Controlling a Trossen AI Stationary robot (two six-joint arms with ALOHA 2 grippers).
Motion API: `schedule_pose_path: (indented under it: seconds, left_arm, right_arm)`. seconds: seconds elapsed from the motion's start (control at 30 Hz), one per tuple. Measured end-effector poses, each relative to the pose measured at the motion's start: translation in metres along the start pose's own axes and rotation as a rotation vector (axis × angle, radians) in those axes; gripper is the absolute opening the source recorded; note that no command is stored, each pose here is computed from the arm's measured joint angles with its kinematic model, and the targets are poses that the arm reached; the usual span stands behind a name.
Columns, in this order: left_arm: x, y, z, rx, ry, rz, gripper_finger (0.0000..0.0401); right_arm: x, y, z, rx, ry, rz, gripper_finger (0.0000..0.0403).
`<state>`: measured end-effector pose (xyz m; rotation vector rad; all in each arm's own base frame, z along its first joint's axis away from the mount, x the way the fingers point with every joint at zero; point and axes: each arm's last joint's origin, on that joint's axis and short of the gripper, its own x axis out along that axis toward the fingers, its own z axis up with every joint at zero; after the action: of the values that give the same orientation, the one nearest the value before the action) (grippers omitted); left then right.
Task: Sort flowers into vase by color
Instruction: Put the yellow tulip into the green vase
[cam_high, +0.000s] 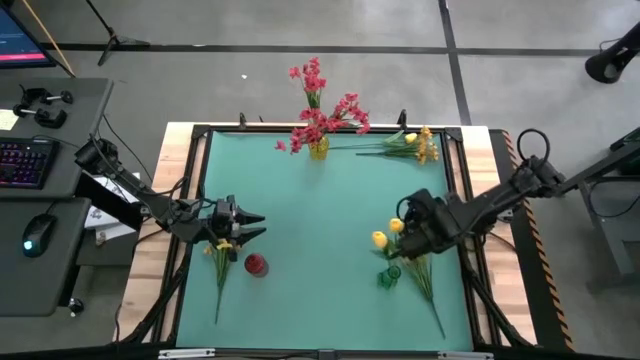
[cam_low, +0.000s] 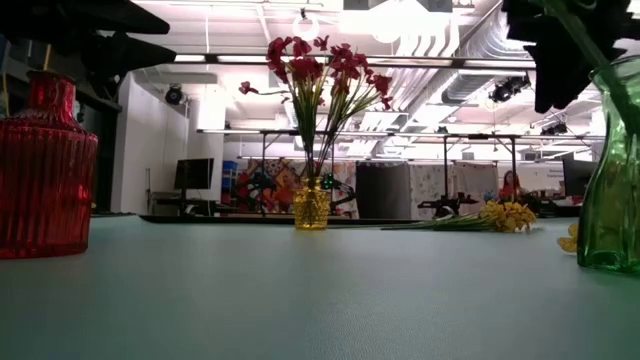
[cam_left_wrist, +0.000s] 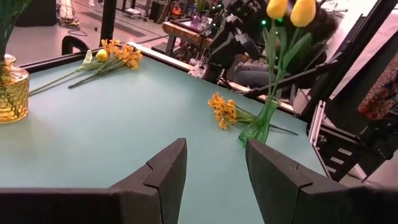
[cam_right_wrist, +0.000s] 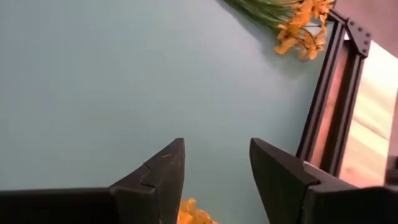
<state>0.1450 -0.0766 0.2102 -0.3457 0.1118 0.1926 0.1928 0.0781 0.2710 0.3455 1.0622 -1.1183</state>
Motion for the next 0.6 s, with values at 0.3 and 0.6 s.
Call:
schedule_pose_path:
  seconds: [0.3, 0.6]
  left_arm:
    - [0.000, 0.000, 0.000, 0.006, 0.000, -0.001, 0.0152]
    - [0.000, 0.000, 0.000, 0.006, 0.000, -0.001, 0.0152]
  right_arm:
    - [-0.017, -0.002, 0.012, -0.073, -0.001, 0.074, 0.0170]
    - [-0.068, -0.018, 0.023, -0.187, 0.087, 0.329, 0.0170]
